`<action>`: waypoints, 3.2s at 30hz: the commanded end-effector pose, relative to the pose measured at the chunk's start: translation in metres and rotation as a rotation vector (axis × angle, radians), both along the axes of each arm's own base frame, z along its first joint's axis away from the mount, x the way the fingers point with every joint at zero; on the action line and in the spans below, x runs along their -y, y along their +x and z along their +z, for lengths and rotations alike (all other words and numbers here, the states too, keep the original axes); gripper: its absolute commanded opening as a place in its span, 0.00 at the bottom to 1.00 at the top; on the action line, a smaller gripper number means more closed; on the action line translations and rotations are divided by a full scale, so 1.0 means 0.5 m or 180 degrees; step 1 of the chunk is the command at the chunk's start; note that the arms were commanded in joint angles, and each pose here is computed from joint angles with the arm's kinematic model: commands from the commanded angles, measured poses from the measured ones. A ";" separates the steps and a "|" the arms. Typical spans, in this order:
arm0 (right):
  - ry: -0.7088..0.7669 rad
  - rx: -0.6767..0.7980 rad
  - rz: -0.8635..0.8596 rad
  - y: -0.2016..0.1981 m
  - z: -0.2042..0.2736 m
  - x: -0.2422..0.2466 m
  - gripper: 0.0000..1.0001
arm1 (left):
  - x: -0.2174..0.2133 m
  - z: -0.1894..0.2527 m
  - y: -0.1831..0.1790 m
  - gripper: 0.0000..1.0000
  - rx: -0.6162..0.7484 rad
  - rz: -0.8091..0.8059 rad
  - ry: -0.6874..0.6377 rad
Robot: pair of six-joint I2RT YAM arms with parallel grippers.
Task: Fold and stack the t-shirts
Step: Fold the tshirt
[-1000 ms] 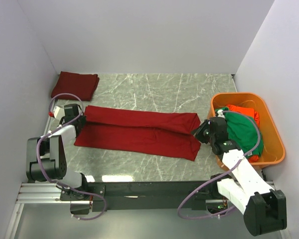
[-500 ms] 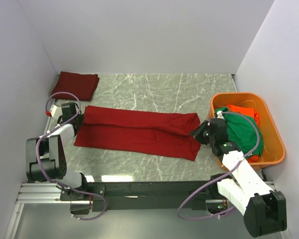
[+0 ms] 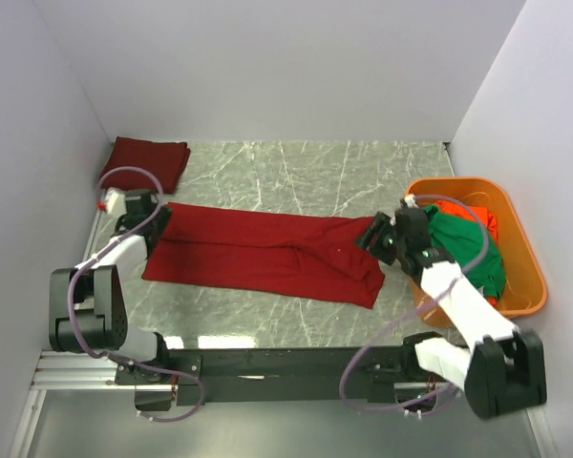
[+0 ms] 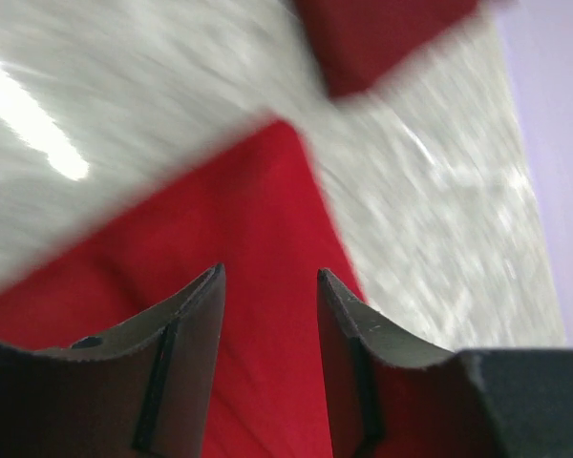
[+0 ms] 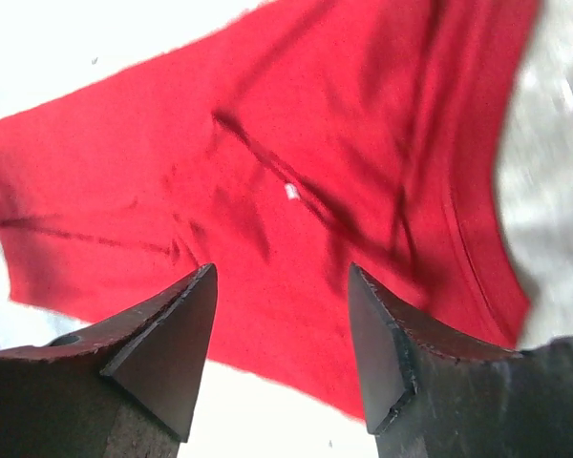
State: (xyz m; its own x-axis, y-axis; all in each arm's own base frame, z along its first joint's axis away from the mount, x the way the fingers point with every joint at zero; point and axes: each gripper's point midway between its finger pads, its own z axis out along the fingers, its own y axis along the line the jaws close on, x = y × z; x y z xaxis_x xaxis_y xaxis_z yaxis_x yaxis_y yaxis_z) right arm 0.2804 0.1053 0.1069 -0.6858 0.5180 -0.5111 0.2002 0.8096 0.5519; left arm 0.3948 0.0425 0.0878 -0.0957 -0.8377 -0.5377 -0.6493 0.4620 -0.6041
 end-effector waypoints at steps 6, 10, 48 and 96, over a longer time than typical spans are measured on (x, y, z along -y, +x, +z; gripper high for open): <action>-0.0374 0.0097 0.0351 0.152 0.001 -0.093 0.63 | 0.237 0.038 0.037 0.47 0.0098 -0.1098 -0.0080; -0.0556 0.0024 0.0471 0.187 -0.047 -0.140 0.64 | 0.286 0.038 0.025 0.47 0.0083 -0.1369 -0.0094; -0.0430 0.0051 0.0784 0.162 -0.075 -0.231 0.06 | 0.331 0.040 -0.005 0.45 0.0055 -0.1656 -0.0149; -0.0458 0.0091 0.0909 0.202 -0.066 -0.232 0.00 | 0.335 0.042 -0.005 0.44 0.0028 -0.1687 -0.0126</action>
State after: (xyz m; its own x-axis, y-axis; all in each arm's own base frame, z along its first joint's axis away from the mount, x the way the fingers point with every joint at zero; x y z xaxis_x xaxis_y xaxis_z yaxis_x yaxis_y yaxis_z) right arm 0.3754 0.2150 0.0356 -0.8244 0.1891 -0.5336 -0.0258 0.9290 0.3692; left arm 0.3850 -0.1205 0.0863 -0.5255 -0.7006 -0.4827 -0.3762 0.7002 -0.6067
